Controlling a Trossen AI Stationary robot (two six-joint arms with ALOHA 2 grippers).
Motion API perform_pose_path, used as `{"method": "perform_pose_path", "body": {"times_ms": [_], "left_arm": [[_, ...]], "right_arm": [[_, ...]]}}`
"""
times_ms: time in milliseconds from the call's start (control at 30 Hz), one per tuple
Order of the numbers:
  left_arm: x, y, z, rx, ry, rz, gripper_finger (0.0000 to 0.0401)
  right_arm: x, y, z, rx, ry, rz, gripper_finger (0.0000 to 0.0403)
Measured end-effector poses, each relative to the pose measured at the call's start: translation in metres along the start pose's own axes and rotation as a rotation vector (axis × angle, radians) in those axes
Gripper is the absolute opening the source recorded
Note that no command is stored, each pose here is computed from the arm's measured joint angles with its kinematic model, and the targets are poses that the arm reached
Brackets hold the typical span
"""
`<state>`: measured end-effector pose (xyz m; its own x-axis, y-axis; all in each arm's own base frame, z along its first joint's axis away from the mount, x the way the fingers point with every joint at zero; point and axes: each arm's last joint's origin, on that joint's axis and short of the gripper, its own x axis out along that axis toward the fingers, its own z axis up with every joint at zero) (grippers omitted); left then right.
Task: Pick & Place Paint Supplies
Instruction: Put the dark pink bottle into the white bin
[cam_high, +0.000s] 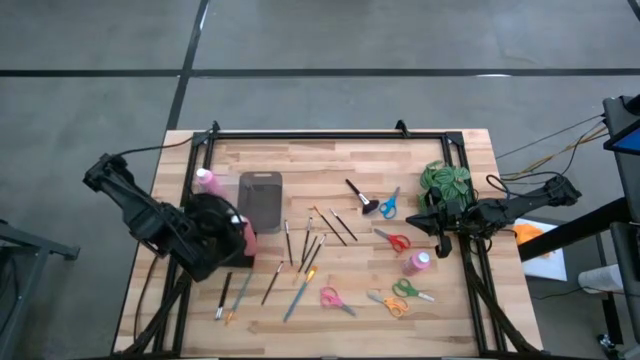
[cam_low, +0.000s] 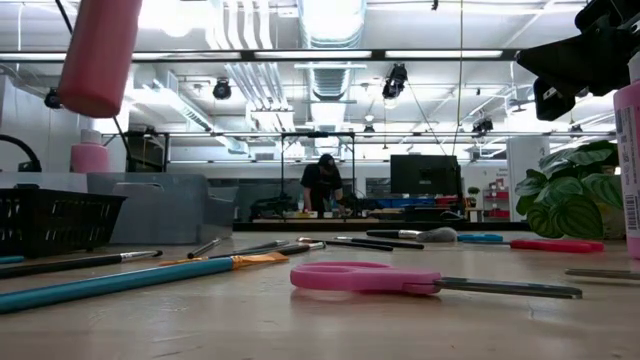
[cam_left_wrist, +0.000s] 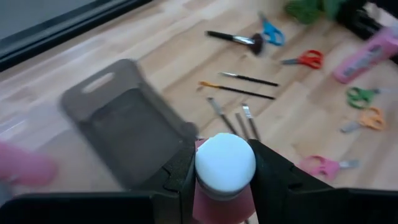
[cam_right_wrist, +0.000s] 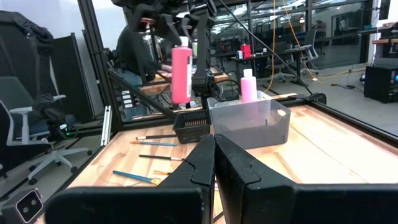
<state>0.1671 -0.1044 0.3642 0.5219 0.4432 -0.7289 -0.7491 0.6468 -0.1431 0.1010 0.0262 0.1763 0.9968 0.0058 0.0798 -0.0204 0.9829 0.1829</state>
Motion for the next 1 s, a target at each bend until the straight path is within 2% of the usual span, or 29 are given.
{"method": "perform_pose_path", "body": {"times_ms": [100, 233, 567, 767, 1000], "left_arm": [[-0.002, 0.009, 0.002, -0.056, -0.002, 0.030, 0.0107], [-0.001, 0.021, 0.005, -0.073, -0.023, 0.030, 0.0107], [0.015, 0.051, 0.018, -0.186, -0.033, 0.121, 0.0107], [0.025, 0.068, 0.033, -0.222, -0.035, 0.208, 0.0107], [0.044, 0.085, 0.054, -0.251, -0.034, 0.372, 0.0107]], "right_arm": [[0.000, 0.000, 0.000, 0.000, 0.000, 0.000, 0.0009], [0.000, 0.000, 0.000, 0.000, 0.000, 0.000, 0.0008], [0.000, 0.000, 0.000, 0.000, 0.000, 0.000, 0.0009], [0.000, 0.000, 0.000, 0.000, 0.000, 0.000, 0.0009], [0.000, 0.000, 0.000, 0.000, 0.000, 0.000, 0.0009]]}}
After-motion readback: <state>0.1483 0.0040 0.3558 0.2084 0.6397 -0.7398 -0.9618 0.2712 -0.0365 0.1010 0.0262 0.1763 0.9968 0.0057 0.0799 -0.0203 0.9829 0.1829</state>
